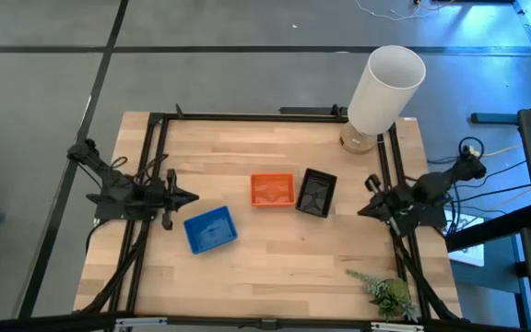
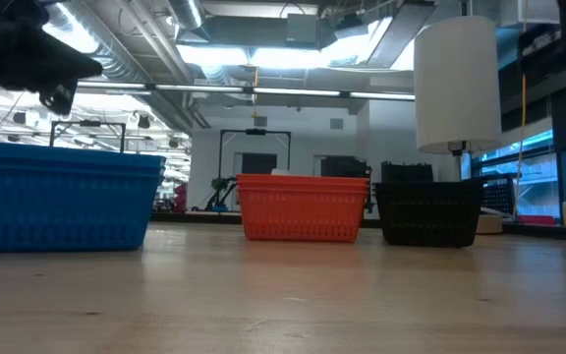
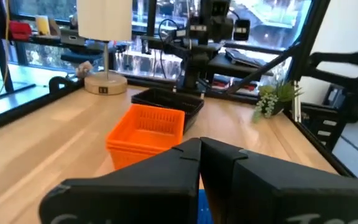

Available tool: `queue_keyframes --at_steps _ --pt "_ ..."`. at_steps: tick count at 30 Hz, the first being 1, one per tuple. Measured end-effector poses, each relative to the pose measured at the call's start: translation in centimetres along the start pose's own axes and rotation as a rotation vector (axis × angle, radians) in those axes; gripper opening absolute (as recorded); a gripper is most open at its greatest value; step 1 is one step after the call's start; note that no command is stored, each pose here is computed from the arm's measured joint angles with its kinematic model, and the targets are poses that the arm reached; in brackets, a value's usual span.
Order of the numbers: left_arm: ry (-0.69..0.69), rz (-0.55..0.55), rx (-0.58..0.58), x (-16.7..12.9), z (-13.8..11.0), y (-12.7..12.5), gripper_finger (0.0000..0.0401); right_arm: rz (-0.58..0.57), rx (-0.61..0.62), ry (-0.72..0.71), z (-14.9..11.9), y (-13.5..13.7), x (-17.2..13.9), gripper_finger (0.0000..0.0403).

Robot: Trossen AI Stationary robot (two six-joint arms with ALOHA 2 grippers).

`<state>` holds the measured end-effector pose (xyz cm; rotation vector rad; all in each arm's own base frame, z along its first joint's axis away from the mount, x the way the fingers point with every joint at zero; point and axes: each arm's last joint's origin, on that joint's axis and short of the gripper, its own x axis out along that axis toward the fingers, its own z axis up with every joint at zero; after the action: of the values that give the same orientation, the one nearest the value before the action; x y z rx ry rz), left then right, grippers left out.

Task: Stack baskets by color
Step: Return to Home Position

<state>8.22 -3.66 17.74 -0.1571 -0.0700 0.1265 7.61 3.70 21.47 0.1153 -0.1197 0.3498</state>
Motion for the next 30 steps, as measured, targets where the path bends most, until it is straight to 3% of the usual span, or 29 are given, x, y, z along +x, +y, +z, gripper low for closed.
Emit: queue_keyframes --at_steps 4,9,14,18,30 --pt "0.009 -0.008 -0.008 0.1 -0.5 0.0 0.0 -0.002 0.001 0.022 -2.6 -0.1 0.5 0.0" --pt "0.006 -0.027 0.079 0.1 -0.5 -0.1 0.0 -0.007 -0.001 0.076 -4.5 -0.2 0.6 0.0" --pt "0.008 -0.026 0.192 0.1 -0.5 -0.1 0.0 -0.006 -0.106 0.08 -4.5 -0.2 0.6 0.0" --pt "0.008 -0.028 0.199 0.1 -0.5 -0.1 0.0 -0.001 -0.199 0.081 -4.5 -0.2 0.6 0.0006" --pt "0.01 -0.029 0.201 0.1 -0.5 -0.1 0.0 -0.002 -0.193 0.081 -4.5 -0.2 0.6 0.0013"
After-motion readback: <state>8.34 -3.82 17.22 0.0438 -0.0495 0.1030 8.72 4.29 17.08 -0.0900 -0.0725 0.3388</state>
